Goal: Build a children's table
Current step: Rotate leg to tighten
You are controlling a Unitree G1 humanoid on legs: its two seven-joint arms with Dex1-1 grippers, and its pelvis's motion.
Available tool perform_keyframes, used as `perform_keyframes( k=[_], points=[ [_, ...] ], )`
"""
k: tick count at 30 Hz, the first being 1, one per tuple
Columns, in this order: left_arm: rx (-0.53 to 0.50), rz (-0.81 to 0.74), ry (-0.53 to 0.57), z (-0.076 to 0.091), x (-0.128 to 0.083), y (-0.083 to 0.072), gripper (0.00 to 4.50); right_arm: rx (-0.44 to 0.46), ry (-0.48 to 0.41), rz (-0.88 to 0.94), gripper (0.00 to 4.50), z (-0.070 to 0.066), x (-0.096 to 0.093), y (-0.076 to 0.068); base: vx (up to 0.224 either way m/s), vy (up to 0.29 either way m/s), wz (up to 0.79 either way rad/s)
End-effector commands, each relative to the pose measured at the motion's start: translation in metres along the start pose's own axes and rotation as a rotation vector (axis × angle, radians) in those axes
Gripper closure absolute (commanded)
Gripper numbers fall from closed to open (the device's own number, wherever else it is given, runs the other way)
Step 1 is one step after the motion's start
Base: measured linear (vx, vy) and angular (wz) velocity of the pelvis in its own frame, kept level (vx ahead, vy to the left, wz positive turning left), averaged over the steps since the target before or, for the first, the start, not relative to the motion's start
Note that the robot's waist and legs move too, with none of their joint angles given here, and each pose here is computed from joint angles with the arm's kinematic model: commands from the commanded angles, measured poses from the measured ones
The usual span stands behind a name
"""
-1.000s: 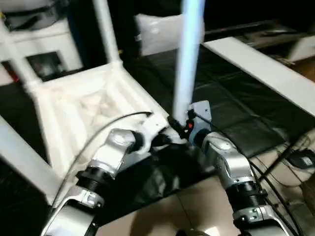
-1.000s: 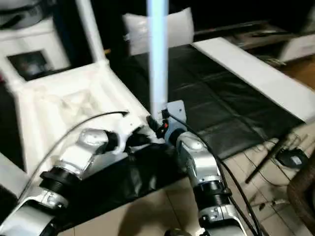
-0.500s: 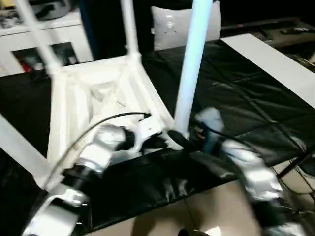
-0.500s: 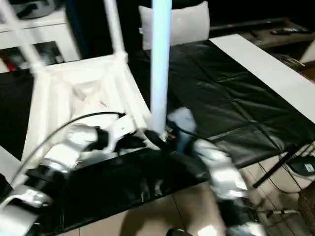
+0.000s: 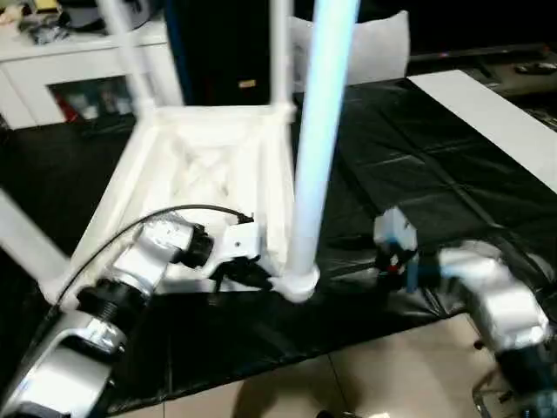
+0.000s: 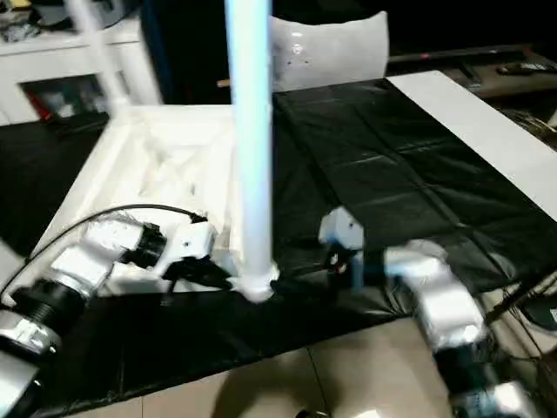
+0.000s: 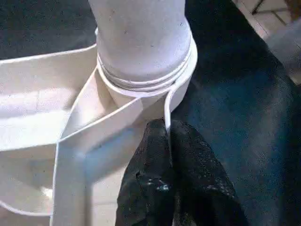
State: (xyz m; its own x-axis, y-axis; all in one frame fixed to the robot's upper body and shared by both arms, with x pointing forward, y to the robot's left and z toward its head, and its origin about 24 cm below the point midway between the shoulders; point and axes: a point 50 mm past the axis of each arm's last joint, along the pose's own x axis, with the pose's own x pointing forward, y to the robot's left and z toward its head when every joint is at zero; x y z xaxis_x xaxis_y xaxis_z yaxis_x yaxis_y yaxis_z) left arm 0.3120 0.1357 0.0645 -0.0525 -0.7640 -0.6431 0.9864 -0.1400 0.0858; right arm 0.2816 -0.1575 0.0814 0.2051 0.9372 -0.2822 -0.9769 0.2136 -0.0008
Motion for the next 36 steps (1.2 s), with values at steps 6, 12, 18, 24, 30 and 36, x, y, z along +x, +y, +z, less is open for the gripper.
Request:
perform_keyframes(
  k=[6,12,18,24,30,36],
  points=[
    [0.080,-0.142,0.043,0.007,0.004,-0.008,4.50,-0.003,-0.031,0.094,1.20,0.010,0.009,0.004,0.000,0.000,0.00],
    [0.100,-0.192,0.043,0.008,0.005,-0.014,4.50,0.018,-0.044,0.195,1.64,0.009,0.020,0.012,0.000,0.000,0.00],
    [0.112,-0.200,0.045,0.010,0.005,-0.015,4.50,0.007,-0.052,0.175,2.08,0.007,0.029,0.012,0.000,0.000,0.00],
    [0.124,-0.227,0.052,0.011,0.004,-0.020,4.50,0.019,-0.067,0.164,2.52,0.008,0.038,0.011,0.000,0.000,0.00],
    [0.131,-0.236,0.053,0.013,0.006,-0.021,4.50,0.040,-0.060,0.221,2.60,0.007,0.041,0.018,0.000,0.000,0.00],
    [0.077,-0.160,0.042,0.014,0.006,-0.015,4.50,0.079,-0.084,0.194,2.61,0.008,0.040,0.022,0.000,0.000,0.00]
  ],
)
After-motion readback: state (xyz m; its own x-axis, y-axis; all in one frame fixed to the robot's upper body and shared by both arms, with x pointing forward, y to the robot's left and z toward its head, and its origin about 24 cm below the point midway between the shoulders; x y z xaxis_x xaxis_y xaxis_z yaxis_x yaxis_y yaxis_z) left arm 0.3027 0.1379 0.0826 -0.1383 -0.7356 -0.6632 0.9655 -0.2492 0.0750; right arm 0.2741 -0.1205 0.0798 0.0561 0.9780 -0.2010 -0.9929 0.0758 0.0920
